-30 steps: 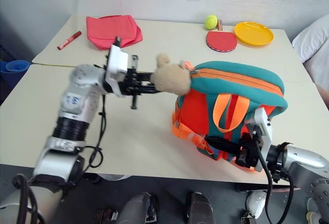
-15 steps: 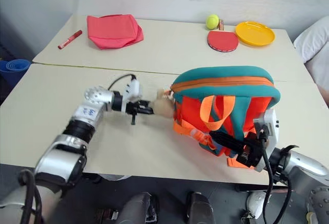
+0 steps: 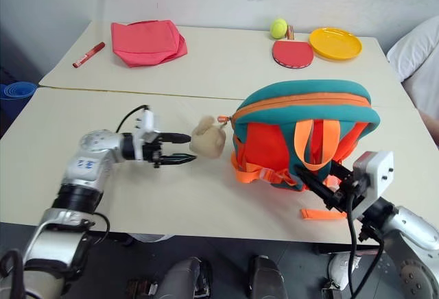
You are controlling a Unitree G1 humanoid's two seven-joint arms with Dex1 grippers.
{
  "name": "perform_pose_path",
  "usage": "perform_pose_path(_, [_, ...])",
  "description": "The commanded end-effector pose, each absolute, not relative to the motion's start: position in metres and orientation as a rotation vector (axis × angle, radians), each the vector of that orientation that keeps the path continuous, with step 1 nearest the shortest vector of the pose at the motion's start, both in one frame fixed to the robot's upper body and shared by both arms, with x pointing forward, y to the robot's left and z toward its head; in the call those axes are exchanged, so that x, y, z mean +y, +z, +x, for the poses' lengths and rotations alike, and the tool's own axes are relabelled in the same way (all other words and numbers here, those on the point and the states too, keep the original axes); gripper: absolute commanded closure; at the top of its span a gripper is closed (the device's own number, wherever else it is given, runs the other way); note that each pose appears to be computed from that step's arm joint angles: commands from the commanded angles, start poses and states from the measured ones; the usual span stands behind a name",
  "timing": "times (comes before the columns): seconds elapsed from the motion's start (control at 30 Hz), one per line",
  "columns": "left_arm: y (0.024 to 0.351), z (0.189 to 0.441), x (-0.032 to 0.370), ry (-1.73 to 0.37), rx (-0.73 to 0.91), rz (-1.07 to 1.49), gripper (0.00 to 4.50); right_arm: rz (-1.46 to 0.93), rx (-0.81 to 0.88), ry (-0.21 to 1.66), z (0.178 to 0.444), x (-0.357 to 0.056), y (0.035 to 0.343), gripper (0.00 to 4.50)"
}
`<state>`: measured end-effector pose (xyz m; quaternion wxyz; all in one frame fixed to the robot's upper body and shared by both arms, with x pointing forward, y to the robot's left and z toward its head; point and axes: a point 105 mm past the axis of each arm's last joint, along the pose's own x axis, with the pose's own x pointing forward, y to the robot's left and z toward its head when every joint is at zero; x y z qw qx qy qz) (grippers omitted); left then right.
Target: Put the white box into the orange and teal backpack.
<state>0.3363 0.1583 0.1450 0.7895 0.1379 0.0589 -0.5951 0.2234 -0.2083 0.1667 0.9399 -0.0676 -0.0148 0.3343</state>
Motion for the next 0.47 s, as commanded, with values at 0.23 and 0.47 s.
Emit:
perform_pose_path(0.23, [0.134,0.285,0.213,-1.138,0.087,0.415,0.00,-0.455,0.095,0.583,0.184,-0.299,0.151,0.01])
perform_pose_path(0.47, [0.124,0.274,0.214,-1.104,0.109,0.442,0.00,-0.506,0.129,0.627,0.199,-0.312,0.137,0.01])
